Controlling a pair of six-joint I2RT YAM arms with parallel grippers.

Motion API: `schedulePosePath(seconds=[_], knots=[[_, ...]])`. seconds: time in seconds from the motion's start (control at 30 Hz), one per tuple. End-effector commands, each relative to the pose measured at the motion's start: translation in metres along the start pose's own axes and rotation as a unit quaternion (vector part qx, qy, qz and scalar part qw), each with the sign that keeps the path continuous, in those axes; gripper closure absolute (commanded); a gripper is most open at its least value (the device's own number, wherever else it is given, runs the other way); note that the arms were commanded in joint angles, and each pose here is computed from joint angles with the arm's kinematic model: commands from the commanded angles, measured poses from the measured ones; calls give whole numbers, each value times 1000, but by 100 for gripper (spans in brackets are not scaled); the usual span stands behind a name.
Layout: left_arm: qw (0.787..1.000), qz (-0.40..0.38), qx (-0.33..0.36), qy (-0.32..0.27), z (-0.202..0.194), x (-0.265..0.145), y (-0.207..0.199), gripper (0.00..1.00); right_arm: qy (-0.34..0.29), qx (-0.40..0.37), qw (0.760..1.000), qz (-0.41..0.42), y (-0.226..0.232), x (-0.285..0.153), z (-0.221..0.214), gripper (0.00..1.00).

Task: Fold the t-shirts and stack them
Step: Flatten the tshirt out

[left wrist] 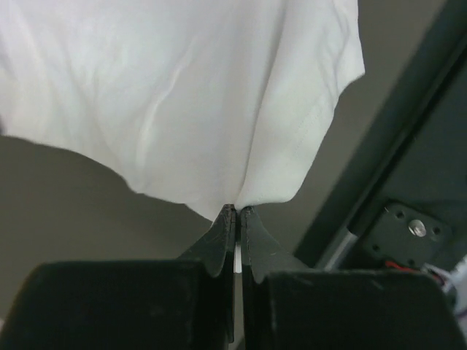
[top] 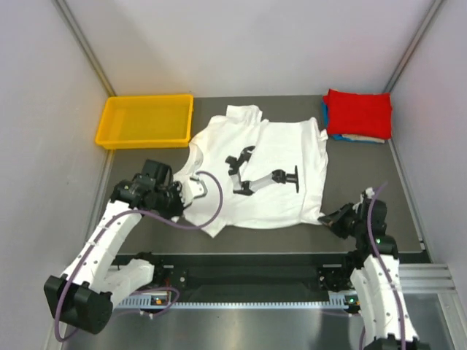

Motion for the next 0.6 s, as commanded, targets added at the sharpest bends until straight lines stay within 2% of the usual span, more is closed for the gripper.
schedulePosePath(seconds=[0.0, 0.13, 0.17, 0.2, 0.23, 0.27, 0.33, 0.37, 0.4, 0.43, 0.47, 0.5, 0.53, 0.57], knots=[[992, -101, 36, 70, -41, 11, -39, 100, -9, 100, 994, -34, -19, -7, -23, 99], [982, -148, 45, 108, -61, 23, -56, 100, -21, 135, 984, -116, -46, -8, -38, 78], [979, -165, 53, 110, -60, 23, -57, 100, -27, 136, 983, -121, -47, -9, -38, 68], [975, -182, 60, 112, -58, 21, -59, 93, -32, 141, 982, -125, -47, -10, -37, 54], [968, -210, 63, 120, -58, 13, -64, 78, -49, 140, 982, -115, -38, -16, -31, 51], [962, -237, 80, 114, -55, 13, -66, 56, -66, 128, 984, -109, -31, -21, -24, 49], [959, -243, 98, 110, -42, 0, -59, 31, -135, 69, 985, -82, -4, -43, 4, 47], [963, -229, 82, 116, -35, -3, -52, 30, -155, 30, 986, -59, 12, -44, 22, 47], [973, -187, 74, 117, -28, -6, -38, 30, -139, -12, 989, -39, 24, -45, 29, 47], [985, -132, 64, 94, -12, -11, -18, 25, -137, -81, 986, -38, 40, -56, 44, 47], [998, -30, -5, 49, 2, -4, 18, 23, -76, -90, 989, -88, 36, -43, 49, 47], [997, 42, -54, 45, 6, -3, 42, 20, -44, -119, 987, -102, 41, -40, 51, 47], [989, 99, -104, 31, 11, 0, 65, 22, -31, -151, 983, -101, 52, -40, 57, 47], [974, 127, -184, 39, 5, 16, 86, 24, 25, -193, 976, -94, 63, -26, 43, 47]])
Point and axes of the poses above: each gripper's point midway between its finger pads, its own x axis out along the fingers, its own y axis along the line the jaws close on, z = x × y, the point moved 8 cm from there along -x, back along the fingers, and after that the axes turned 3 degrees about x, right-handed, at the moved point
